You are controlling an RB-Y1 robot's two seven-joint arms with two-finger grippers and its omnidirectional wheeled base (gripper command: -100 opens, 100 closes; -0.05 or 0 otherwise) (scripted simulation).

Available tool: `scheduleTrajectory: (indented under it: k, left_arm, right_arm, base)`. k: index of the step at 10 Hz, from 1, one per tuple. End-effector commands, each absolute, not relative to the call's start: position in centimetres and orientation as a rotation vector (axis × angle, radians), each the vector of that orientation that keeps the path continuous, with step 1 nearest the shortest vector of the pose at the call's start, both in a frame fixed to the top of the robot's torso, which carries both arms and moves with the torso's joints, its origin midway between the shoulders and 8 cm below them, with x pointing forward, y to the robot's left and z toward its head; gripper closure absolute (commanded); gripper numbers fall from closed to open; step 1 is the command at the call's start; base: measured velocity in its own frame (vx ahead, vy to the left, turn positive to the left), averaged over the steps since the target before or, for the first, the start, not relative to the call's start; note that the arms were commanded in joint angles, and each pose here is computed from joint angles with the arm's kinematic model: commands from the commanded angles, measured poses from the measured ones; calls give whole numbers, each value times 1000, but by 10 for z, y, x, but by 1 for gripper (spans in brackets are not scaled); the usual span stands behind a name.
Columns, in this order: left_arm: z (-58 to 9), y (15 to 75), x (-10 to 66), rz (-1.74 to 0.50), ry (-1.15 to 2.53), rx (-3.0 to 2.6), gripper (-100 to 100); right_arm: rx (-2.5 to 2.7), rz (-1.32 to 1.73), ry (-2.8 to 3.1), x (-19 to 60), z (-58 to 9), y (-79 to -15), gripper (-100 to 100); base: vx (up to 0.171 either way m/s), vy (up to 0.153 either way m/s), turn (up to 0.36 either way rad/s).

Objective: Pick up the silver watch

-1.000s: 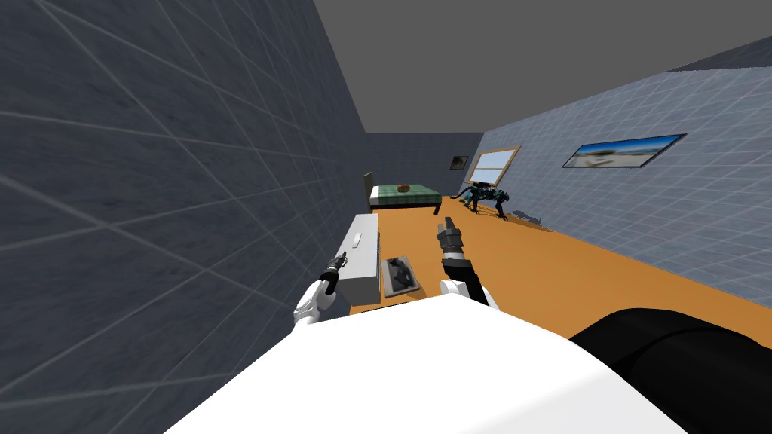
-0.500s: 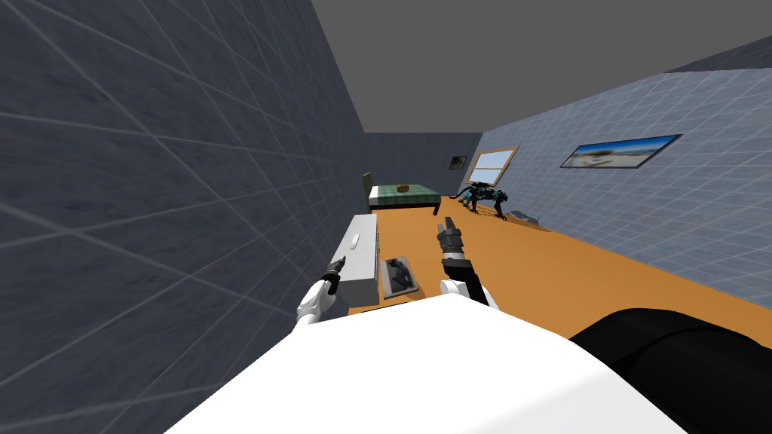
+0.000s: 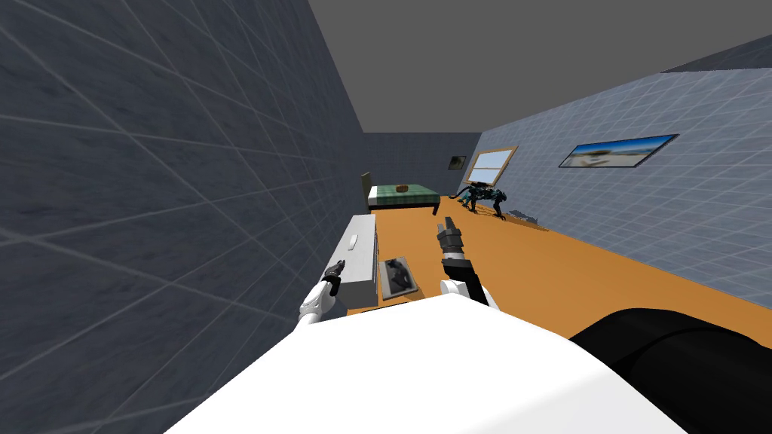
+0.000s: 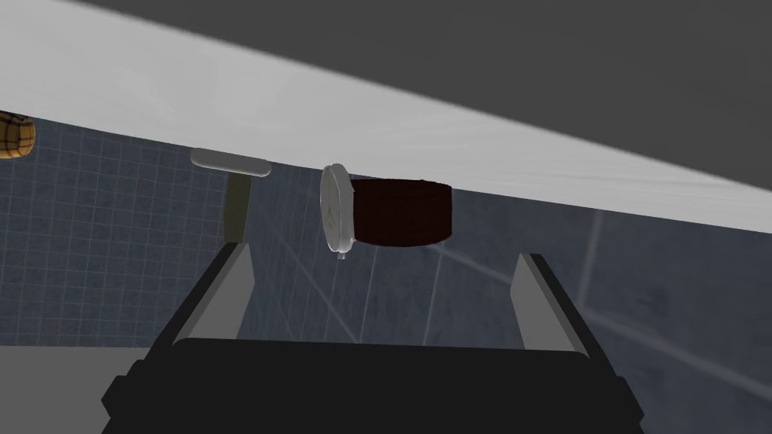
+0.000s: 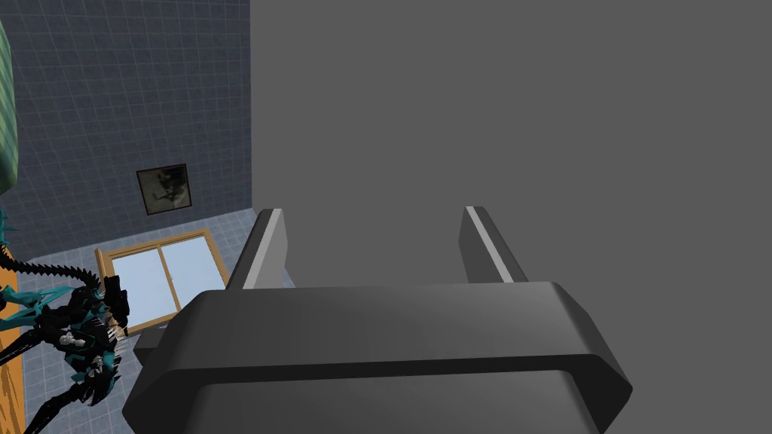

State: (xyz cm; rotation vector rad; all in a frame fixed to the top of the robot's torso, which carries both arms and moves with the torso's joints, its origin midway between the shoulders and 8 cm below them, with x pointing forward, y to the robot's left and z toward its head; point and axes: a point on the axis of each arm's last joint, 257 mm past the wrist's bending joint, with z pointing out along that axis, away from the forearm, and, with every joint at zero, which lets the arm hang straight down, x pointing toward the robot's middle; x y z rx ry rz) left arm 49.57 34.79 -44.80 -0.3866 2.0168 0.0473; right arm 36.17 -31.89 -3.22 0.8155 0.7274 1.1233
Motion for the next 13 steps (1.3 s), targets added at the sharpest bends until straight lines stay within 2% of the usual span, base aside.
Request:
scheduleTrajectory:
  k: [1,2,3,13]
  left_arm:
    - [-448,348,496,47,2017,-387,-100]
    - [-448,348,496,47,2017,-386,0]
    - [-452,359,492,65,2020,-422,-100]
    - [-460,418,472,168,1996,-596,-100]
  right_arm:
    - [816,1123,727,362,-32,-319,0]
    - [815,1123,727,362,-32,-319,0]
    - [815,1123,727,362,-32,-319,0]
    - [815,1123,727,362,-32,-319,0]
  base:
    - [0,0,0]
    - [0,0,0]
    - [-19,18,-261]
    - [-38,32,-180]
